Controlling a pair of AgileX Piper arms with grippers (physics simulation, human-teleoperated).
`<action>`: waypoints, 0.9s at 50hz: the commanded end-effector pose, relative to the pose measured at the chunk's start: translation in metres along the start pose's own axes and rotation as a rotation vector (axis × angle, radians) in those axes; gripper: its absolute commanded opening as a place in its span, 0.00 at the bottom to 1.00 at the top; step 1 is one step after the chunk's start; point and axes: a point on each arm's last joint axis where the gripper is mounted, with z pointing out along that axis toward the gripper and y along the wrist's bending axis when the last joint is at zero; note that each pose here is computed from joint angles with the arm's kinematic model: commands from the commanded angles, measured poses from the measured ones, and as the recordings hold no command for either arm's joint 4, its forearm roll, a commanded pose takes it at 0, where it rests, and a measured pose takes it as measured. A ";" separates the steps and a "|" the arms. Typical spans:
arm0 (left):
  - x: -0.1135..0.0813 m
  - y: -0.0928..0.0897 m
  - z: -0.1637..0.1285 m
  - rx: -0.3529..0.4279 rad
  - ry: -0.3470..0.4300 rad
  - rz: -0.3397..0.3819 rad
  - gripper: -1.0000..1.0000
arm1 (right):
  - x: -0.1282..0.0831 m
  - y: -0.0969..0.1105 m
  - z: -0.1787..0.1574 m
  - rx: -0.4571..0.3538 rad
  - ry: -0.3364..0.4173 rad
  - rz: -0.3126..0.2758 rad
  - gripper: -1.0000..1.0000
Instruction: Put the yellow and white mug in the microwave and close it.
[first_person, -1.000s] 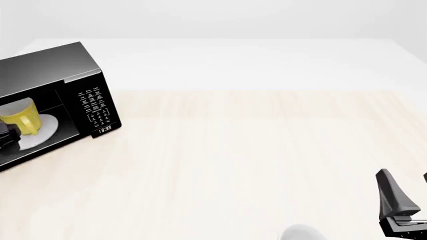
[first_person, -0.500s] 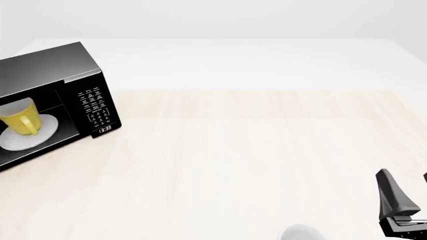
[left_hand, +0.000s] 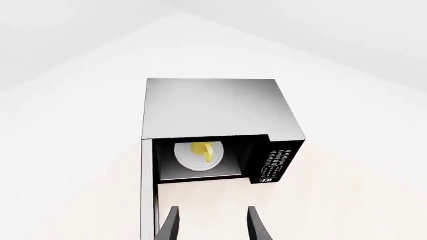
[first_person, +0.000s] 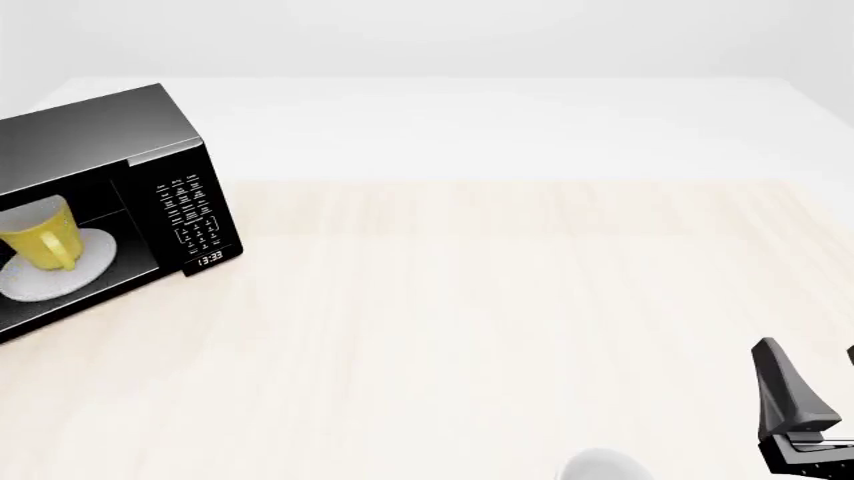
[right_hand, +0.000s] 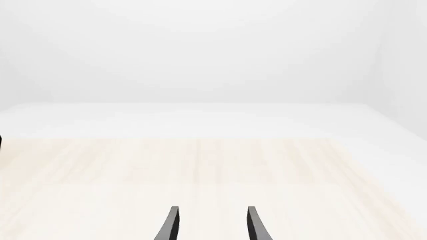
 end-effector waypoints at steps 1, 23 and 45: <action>-0.013 0.004 -0.008 -0.076 -0.014 -0.021 1.00 | 0.000 0.000 0.000 0.000 0.000 0.000 1.00; -0.020 0.013 -0.002 -0.193 -0.013 -0.105 1.00 | 0.000 0.000 0.000 0.000 0.000 0.000 1.00; -0.024 0.034 0.012 -0.366 -0.025 -0.158 1.00 | 0.000 0.000 0.000 0.000 0.000 0.000 1.00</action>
